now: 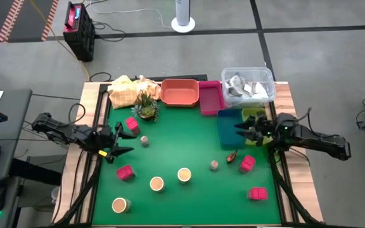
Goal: Sort spices by type
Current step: Put the brown seasoning bottle into the blue bin
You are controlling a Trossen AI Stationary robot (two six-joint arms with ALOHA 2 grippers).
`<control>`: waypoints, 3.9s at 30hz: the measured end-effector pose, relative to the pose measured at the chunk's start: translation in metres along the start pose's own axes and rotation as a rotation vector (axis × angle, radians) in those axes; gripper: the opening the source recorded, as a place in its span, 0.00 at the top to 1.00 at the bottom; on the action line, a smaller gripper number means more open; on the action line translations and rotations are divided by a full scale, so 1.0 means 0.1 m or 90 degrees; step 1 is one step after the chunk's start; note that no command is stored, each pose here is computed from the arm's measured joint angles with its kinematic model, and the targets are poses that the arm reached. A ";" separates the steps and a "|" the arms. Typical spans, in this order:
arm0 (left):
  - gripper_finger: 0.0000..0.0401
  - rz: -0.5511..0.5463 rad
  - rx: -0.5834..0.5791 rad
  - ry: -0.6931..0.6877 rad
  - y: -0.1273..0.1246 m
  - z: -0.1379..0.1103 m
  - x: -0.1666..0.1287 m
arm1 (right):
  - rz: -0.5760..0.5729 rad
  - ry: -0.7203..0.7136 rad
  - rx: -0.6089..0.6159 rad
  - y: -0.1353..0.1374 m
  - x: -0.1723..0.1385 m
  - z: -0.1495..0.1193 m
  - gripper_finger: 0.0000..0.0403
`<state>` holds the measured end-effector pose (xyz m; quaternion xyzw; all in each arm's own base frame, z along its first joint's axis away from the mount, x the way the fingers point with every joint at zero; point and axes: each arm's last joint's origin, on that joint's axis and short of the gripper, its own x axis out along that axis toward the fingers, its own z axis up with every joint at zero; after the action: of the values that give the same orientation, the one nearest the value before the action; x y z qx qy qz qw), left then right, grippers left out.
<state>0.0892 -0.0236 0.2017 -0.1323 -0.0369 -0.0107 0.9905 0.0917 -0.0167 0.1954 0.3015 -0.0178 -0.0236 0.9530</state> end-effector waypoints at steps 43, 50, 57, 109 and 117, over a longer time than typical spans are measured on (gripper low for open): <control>0.36 0.187 0.053 0.181 -0.22 0.67 0.49 | -0.123 0.582 -0.362 1.02 1.33 -0.09 0.34; 0.36 0.189 0.044 0.181 -0.23 0.67 0.50 | -0.107 0.750 -0.457 1.35 1.64 -0.47 0.34; 0.36 0.190 0.042 0.180 -0.23 0.67 0.50 | -0.105 0.843 -0.531 1.41 1.96 -0.66 0.29; 0.36 0.207 0.090 0.253 -0.18 0.57 0.45 | -0.245 1.005 -0.448 0.93 2.27 -0.43 0.48; 0.36 0.209 0.085 0.257 -0.18 0.56 0.44 | -0.388 1.091 -0.362 0.97 1.85 -0.37 0.22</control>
<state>0.1290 -0.0270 0.2637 -0.0658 0.1827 0.1263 0.9728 0.2811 0.0738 0.2246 -0.0350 0.7726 -0.0455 0.6323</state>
